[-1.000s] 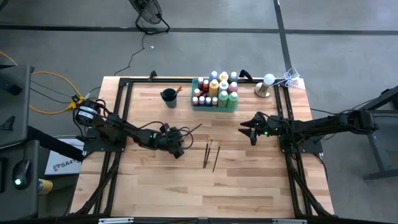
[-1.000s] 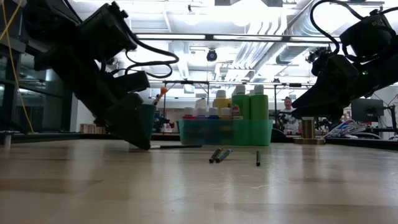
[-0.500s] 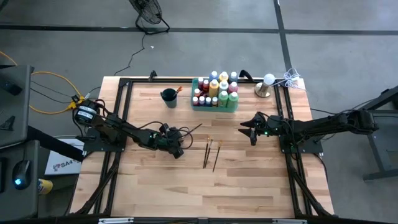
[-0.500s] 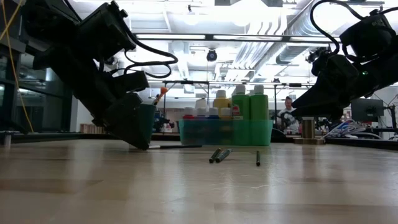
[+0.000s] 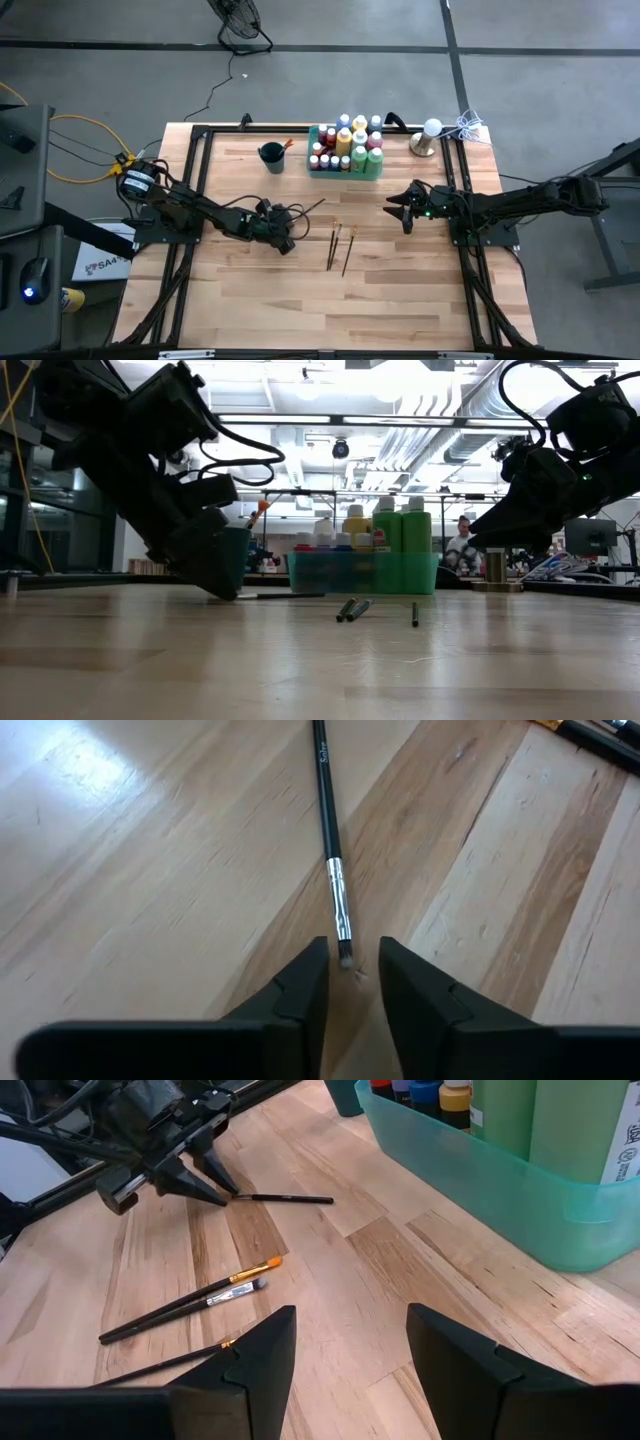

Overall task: Pick & Place Paint Supplies
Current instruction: Put the silver black paint brush into the blue cup

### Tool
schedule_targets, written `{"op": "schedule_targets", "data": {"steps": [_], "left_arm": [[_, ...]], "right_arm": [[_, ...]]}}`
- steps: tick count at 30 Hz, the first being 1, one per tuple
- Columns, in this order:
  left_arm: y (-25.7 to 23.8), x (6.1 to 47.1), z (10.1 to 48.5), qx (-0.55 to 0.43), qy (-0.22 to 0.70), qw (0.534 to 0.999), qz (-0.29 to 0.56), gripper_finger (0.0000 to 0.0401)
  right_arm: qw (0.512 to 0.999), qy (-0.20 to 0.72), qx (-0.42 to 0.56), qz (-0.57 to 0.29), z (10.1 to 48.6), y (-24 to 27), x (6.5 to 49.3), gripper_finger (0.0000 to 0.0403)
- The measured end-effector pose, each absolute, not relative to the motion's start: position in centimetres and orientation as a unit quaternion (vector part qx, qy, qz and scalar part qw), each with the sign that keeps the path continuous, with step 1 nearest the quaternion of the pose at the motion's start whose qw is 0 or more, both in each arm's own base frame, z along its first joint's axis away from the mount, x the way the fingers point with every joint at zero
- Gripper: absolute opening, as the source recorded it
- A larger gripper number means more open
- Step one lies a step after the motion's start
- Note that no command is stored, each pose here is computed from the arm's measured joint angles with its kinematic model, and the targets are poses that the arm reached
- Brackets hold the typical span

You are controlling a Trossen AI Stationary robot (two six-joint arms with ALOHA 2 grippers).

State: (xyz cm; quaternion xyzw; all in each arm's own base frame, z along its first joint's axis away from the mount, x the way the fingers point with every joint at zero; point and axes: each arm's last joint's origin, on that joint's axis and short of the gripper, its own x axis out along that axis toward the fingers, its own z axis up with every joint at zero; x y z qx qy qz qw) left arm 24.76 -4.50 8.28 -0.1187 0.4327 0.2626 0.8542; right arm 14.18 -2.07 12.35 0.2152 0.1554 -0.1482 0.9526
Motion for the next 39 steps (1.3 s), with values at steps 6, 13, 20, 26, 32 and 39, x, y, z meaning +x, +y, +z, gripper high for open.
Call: {"op": "schedule_targets", "data": {"steps": [6,13,20,26,32,39], "left_arm": [[-4.5,24.7,8.3,-0.117,0.435,0.853,0.263,0.0032],[-4.5,24.7,8.3,-0.107,0.438,0.854,0.257,0.0002],[-4.5,24.6,9.3,-0.099,0.44,0.862,0.232,0.0],[-4.4,23.8,10.8,-0.092,0.443,0.864,0.222,0.0],[-4.1,23.0,12.3,-0.079,0.437,0.866,0.228,0.0],[-3.8,22.2,15.6,-0.067,0.434,0.865,0.244,0.0]], "right_arm": [[0.953,0.155,0.215,-0.148,12.4,-2.1,14.2,0.0185],[0.953,0.155,0.215,-0.148,12.4,-2.1,14.2,0.0185],[0.953,0.155,0.215,-0.148,12.4,-2.1,14.2,0.0185],[0.953,0.155,0.215,-0.148,12.4,-2.1,14.2,0.0185],[0.953,0.155,0.215,-0.148,12.4,-2.1,14.2,0.0185],[0.953,0.155,0.215,-0.148,12.4,-2.1,14.2,0.0185]]}}
